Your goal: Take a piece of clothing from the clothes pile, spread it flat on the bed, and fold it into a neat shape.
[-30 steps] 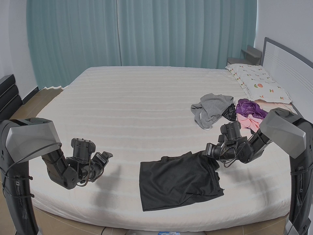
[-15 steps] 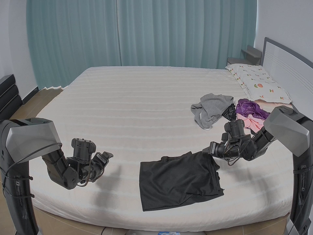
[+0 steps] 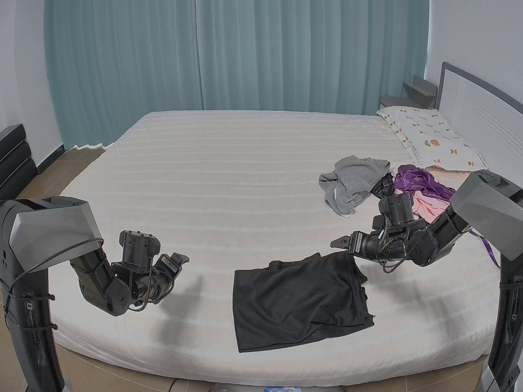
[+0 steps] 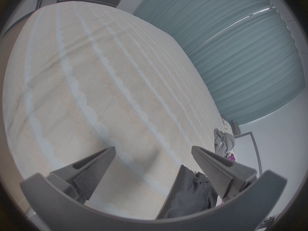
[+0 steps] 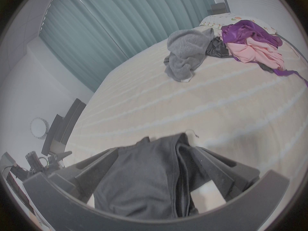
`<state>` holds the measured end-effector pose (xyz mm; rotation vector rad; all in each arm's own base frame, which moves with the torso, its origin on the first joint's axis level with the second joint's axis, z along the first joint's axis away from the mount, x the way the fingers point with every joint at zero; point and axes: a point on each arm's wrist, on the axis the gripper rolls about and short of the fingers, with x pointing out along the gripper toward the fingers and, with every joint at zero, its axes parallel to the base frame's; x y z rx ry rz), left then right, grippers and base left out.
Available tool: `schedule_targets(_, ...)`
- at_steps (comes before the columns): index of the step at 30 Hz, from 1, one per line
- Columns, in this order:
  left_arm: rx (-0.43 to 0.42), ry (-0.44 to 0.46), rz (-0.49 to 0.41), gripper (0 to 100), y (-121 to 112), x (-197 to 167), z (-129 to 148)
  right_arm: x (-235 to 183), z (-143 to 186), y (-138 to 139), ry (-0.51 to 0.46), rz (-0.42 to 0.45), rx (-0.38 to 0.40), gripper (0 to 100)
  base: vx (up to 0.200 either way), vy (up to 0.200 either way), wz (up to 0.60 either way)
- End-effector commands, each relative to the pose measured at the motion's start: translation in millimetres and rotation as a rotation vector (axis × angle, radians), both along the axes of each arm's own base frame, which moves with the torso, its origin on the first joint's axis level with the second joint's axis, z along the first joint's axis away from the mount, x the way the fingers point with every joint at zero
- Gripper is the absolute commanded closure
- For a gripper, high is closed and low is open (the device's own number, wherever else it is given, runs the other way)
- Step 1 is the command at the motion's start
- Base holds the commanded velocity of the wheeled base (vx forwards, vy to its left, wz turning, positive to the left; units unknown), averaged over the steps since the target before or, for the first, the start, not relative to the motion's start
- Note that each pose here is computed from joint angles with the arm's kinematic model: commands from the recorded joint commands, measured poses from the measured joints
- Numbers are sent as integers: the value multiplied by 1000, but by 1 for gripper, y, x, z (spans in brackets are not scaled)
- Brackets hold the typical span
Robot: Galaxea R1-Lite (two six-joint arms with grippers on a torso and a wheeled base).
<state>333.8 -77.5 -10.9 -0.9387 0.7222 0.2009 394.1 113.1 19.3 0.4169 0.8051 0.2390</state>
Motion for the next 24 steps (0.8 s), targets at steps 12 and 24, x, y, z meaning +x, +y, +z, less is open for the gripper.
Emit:
schedule_targets(12,-1,-2,0,0,0,1,0,-87,-29,-22,48,118,0,0,-183,0,0)
schedule_targets(24,21,3,-22,0,-1,-1,-2,-86,-54,-19,26,180,-44,0,-17,0,0)
